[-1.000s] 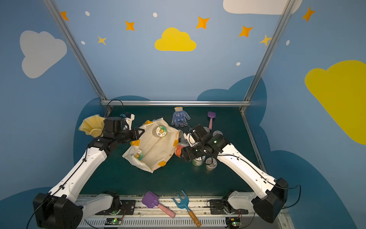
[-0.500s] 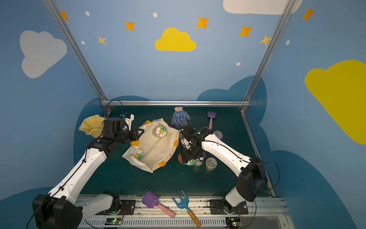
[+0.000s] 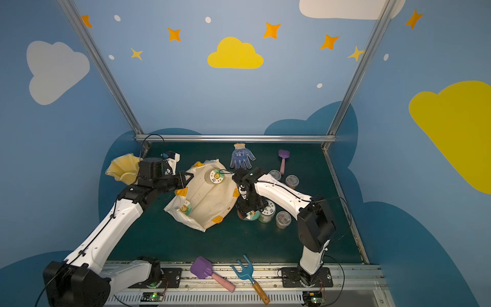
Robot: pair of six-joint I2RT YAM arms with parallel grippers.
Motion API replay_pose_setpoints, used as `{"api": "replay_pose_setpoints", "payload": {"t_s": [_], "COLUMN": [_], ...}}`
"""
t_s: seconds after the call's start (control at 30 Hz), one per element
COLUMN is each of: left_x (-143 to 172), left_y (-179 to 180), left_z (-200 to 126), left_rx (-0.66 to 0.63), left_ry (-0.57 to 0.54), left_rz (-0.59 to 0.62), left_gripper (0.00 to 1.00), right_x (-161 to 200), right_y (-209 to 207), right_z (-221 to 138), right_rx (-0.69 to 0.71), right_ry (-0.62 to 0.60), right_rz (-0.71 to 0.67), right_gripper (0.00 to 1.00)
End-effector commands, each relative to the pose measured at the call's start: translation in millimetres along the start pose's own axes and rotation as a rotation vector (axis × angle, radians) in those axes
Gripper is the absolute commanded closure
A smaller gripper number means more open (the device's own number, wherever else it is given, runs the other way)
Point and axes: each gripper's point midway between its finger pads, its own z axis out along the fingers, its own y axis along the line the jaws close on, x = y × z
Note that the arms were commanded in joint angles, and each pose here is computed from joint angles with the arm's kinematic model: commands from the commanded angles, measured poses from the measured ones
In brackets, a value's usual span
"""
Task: Take out the seed jars from the canvas bag
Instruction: Place the seed jar at the center of the board.
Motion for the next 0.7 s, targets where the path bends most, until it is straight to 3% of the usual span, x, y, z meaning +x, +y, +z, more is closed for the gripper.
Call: {"api": "replay_pose_setpoints", "payload": {"t_s": [0.0, 0.67], "left_x": [0, -2], "left_y": [-5, -5], "left_z": [-4, -8], "left_rx": [0.018, 0.012], "left_ry": [-0.012, -0.023], "left_rz": [0.012, 0.017], "left_gripper": [0.94, 0.93], "right_x": [-8, -18], "right_y": [-6, -6], "right_z": [0, 24], "right_rx": [0.049, 0.068], "right_ry": [-0.004, 0.033], "right_rz": [-0.016, 0.009], "right_gripper": [0.24, 0.23]}}
